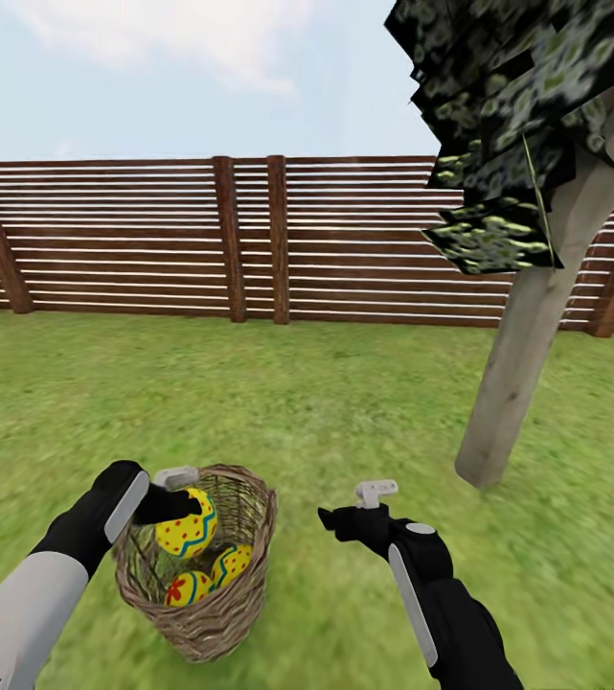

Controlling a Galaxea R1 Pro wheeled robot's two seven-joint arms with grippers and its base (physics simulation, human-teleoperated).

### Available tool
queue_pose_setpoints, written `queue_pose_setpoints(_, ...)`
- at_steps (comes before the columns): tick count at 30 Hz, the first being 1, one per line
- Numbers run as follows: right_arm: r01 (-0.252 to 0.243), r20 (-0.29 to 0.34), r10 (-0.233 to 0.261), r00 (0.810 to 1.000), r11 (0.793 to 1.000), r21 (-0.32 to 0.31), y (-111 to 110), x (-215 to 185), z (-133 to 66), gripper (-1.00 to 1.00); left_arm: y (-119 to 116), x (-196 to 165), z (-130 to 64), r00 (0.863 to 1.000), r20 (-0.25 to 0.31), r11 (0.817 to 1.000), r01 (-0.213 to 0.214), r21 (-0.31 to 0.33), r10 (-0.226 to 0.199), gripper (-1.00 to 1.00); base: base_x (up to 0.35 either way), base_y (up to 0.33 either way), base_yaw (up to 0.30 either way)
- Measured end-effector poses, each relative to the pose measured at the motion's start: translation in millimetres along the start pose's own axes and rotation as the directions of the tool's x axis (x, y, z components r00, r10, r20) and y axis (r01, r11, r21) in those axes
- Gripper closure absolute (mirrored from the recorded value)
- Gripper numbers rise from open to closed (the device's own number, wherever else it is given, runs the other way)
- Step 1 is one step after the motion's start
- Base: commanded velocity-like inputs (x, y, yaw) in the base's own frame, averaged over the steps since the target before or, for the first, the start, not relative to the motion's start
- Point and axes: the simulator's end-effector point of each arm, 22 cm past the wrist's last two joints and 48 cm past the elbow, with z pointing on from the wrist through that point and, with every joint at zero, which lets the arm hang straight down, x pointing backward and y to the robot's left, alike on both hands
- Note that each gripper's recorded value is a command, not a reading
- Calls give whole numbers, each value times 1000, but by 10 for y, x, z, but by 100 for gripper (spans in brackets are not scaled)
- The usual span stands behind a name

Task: Take the three Easter eggs out of the wicker basket on the lawn in the garden, then place them on the lawn next to a single tree (choose any tree) so that all three eggs are next to the same tree and none are left in the basket.

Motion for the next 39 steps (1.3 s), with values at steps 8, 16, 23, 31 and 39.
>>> queue_pose_setpoints(8, 1, -2, -1, 1000, 1000, -2, 41, -166, -65, -100, 94, -124, -191, 1000, -2, 998, -10, -66, 10, 100, 0, 0, -34)
queue_pose_setpoints(16, 3, 3, -3, 1000, 1000, -2, 81, -359, -148, -100, -28, -456, -500, 998, 63, 998, -26, -54, 29, 100, 0, 0, -102)
queue_pose_setpoints(23, 2, 2, -2, 1000, 1000, -2, 108, -504, -207, -100, -9, -583, -651, 997, 71, 997, -27, -79, 32, 100, 0, 0, -17)
queue_pose_setpoints(31, 4, 10, -4, 1000, 1000, -1, 144, -702, -299, -100, -5, -838, -939, 992, 117, 993, -32, -117, 45, 100, 0, 0, -186)
queue_pose_setpoints(39, 6, 18, -6, 1000, 1000, 2, 167, -898, -395, -100, -270, -1543, -1749, 938, 327, 988, -70, -139, 113, 100, 0, 0, -207)
